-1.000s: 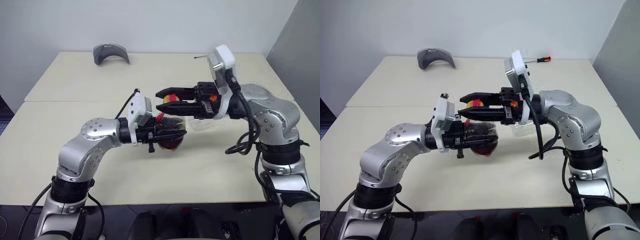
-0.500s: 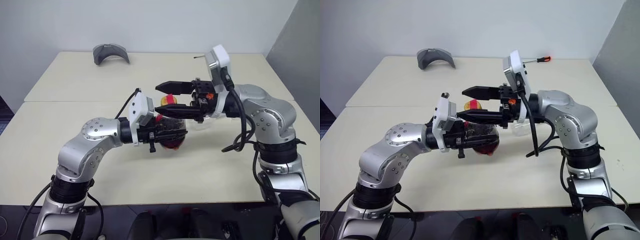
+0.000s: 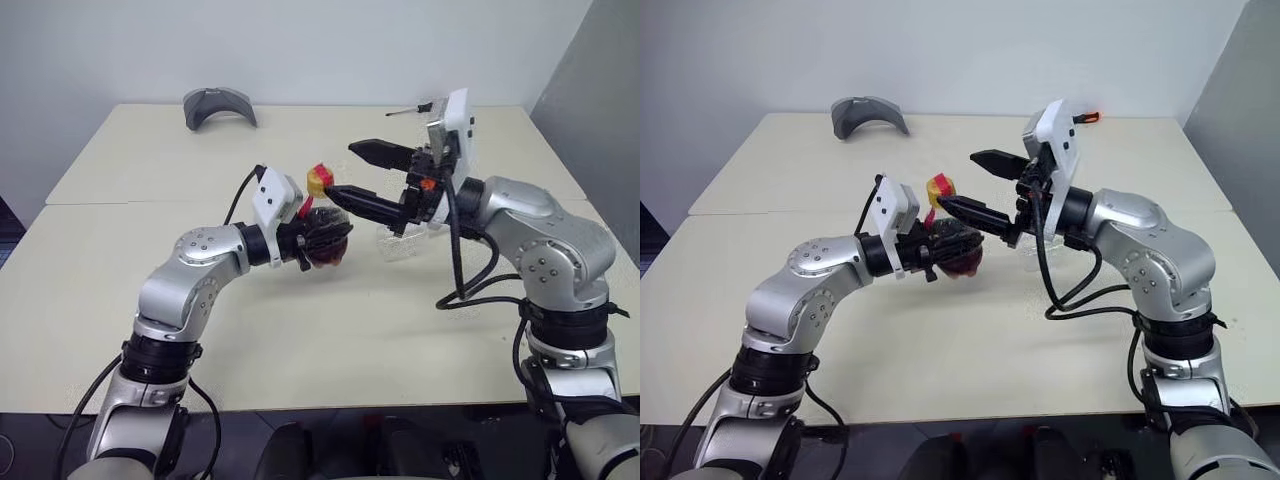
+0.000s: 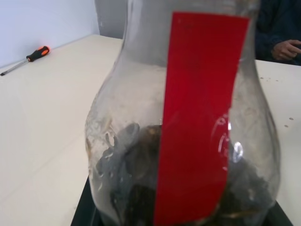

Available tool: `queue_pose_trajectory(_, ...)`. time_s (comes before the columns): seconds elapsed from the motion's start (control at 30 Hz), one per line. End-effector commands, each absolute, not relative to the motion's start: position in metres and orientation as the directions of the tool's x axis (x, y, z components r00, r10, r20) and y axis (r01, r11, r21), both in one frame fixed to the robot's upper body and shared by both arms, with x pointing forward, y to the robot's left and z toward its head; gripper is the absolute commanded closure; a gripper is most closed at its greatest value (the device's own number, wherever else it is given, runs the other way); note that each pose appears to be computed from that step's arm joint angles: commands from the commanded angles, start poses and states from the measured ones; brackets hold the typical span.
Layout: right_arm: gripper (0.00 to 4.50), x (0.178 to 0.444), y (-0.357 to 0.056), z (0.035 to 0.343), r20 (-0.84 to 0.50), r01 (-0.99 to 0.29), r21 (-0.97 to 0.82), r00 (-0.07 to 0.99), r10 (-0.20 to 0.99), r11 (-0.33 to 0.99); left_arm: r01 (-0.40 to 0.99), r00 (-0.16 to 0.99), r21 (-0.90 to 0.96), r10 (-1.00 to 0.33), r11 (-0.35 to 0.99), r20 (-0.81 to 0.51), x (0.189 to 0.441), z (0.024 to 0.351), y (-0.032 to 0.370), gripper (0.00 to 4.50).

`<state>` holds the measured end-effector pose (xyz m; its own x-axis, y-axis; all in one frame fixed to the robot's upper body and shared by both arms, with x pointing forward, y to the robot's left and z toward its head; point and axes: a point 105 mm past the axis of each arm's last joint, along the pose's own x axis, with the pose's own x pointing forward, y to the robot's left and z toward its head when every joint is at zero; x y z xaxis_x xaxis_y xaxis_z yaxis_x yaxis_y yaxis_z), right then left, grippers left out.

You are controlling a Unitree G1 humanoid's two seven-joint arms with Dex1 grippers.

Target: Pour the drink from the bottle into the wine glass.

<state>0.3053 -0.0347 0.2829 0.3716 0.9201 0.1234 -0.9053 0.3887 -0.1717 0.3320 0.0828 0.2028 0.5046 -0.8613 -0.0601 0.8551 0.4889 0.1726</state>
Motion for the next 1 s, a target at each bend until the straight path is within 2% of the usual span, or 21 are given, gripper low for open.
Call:
queue_pose_trajectory(0.03,0.03,0.312,-0.029,0.293,0.153,-0.861,-0.246,0.419,0.895,0.446,0.858,0.477,0.223,-0.879,0.463,-0.008,0.329,0.219,0.078,2.77)
queue_pose_trajectory(0.47,0.03,0.329,-0.023,0.296,0.172,-0.832,-0.258,0.460,0.871,0.491,0.877,0.434,0.233,-0.901,0.420,-0.011,0.325,0.226,0.074,2.77)
queue_pose_trajectory(1.0,0.03,0.334,-0.074,0.283,0.073,-0.795,-0.299,0.532,0.844,0.527,0.874,0.439,0.238,-0.898,0.423,-0.016,0.324,0.230,0.082,2.77)
